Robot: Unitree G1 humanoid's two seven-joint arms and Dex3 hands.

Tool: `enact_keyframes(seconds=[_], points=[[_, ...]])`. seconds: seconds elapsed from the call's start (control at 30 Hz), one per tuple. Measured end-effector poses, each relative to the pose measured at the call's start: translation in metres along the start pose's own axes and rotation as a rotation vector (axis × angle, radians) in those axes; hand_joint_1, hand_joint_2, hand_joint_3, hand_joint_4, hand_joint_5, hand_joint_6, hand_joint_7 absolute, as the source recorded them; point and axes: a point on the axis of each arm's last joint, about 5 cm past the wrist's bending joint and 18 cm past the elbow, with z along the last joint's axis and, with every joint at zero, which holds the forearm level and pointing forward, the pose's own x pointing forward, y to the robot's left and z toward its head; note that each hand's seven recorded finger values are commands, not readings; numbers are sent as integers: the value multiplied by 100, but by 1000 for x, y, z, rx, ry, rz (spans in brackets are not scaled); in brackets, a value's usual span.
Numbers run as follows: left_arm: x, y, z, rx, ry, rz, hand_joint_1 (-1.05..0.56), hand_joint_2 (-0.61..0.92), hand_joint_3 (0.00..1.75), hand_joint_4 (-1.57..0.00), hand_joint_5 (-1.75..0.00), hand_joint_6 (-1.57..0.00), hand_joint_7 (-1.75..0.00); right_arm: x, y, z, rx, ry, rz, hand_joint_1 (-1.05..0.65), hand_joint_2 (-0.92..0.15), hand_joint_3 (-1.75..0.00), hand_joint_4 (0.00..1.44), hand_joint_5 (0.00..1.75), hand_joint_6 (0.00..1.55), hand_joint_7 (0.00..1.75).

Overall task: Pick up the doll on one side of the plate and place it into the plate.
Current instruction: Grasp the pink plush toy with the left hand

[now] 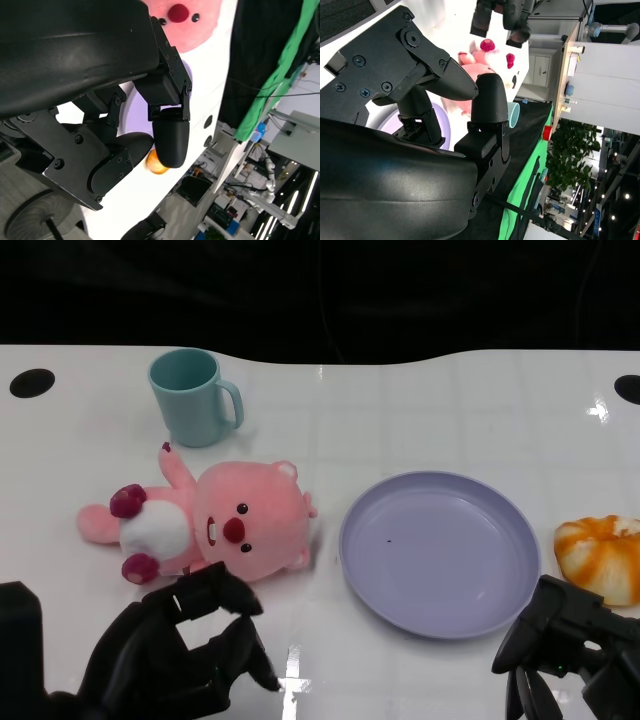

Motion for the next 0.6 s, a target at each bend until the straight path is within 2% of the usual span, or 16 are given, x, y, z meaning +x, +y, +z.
enact_keyframes(seconds=[0.07,0.17,0.23,0.27,0.37,0.47,0.6], points=[[0,-1,2,11,-20,-4,-28,57,86,-75,-119,-85,-61,0,0,-1,1,5,0,-18,-42,-145,70,175,57,158],[-1,-3,6,36,-54,-6,-32,75,49,-61,-103,-75,-36,0,0,-2,2,6,2,-19,-42,-145,69,175,57,158],[-2,-3,10,56,-78,-1,-33,81,36,-58,-99,-75,-27,0,1,-2,4,6,3,-18,-42,-145,69,175,57,158],[-2,-3,11,73,-89,2,-38,82,30,-51,-94,-70,-20,0,1,-2,5,6,2,-17,-42,-146,70,175,57,158],[-3,-2,19,174,-133,10,-44,88,16,-31,-92,-59,-8,0,2,-2,7,5,0,-16,-42,-147,71,175,57,157],[-5,1,29,310,-167,3,-50,88,10,-18,-87,-51,-3,1,3,-2,7,5,1,-17,-41,-147,71,175,57,157],[-7,2,39,472,-210,-17,-55,89,4,-10,-80,-43,0,1,2,-1,6,0,1,-16,-42,-147,71,175,58,157]])
